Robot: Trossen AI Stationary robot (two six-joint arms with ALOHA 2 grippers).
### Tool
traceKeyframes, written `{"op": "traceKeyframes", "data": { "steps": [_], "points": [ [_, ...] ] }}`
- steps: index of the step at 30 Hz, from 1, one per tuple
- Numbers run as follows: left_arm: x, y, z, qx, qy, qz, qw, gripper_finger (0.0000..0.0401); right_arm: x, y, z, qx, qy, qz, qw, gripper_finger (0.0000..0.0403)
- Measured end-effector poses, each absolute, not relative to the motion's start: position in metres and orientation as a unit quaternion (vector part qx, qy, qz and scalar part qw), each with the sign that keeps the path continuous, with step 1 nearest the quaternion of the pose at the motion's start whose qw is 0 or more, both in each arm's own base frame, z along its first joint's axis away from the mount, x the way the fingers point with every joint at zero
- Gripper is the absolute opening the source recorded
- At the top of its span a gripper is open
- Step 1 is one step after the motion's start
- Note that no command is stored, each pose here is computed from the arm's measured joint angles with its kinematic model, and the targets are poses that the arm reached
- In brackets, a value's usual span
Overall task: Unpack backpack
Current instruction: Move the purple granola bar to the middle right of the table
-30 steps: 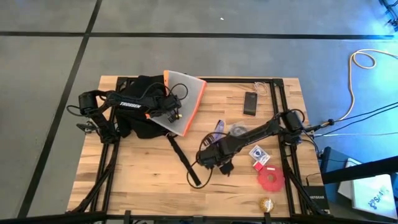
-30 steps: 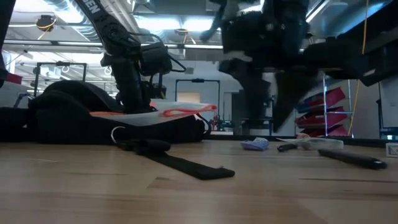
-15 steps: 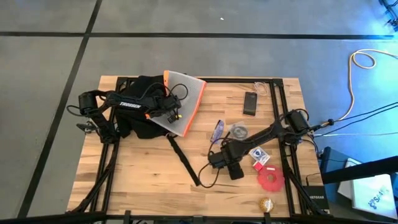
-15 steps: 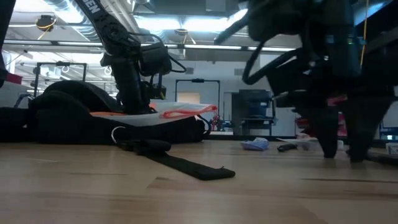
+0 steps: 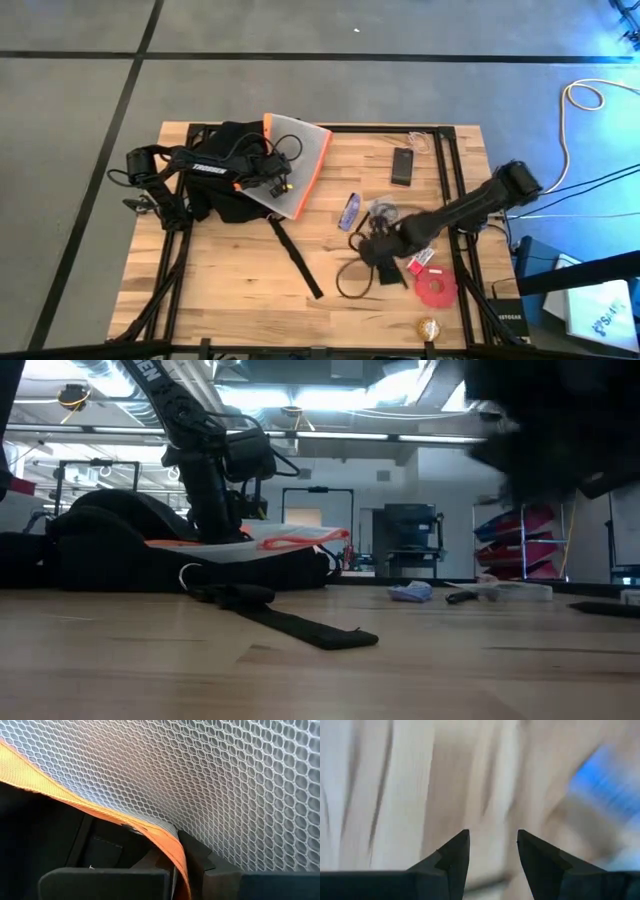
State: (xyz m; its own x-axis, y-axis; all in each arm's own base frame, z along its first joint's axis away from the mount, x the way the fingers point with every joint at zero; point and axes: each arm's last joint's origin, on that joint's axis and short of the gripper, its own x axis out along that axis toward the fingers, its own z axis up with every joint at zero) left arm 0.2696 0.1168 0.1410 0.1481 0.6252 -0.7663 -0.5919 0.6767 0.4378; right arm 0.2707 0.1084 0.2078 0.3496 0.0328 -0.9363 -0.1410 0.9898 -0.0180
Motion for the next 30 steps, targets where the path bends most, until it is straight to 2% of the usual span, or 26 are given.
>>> {"op": "traceKeyframes", "data": {
  "steps": [3,7,9,14,23,30],
  "points": [
    [0.269,0.117,0.141,0.015,0.516,0.402,0.757,0.0004,0.286,0.095,0.218,-0.07,0.497,0.024,0.865,0.0149],
    [0.27,0.115,0.141,0.017,0.516,0.4,0.757,0.0004,0.298,0.061,0.22,-0.091,0.482,-0.058,0.87,0.0149],
    [0.27,0.115,0.141,0.017,0.516,0.4,0.758,0.0004,0.308,0.042,0.218,-0.074,0.466,-0.091,0.877,0.0149],
    [0.27,0.115,0.141,0.017,0.516,0.4,0.757,0.0004,0.334,0.006,0.214,-0.014,0.405,-0.109,0.908,0.0149],
    [0.269,0.115,0.14,0.011,0.512,0.404,0.757,0.0004,0.348,-0.014,0.152,-0.026,0.493,-0.116,0.862,0.0149],
    [0.269,0.115,0.14,0.01,0.512,0.405,0.757,0.0004,0.331,-0.012,0.145,-0.004,0.572,-0.113,0.813,0.0131]
  ]
}}
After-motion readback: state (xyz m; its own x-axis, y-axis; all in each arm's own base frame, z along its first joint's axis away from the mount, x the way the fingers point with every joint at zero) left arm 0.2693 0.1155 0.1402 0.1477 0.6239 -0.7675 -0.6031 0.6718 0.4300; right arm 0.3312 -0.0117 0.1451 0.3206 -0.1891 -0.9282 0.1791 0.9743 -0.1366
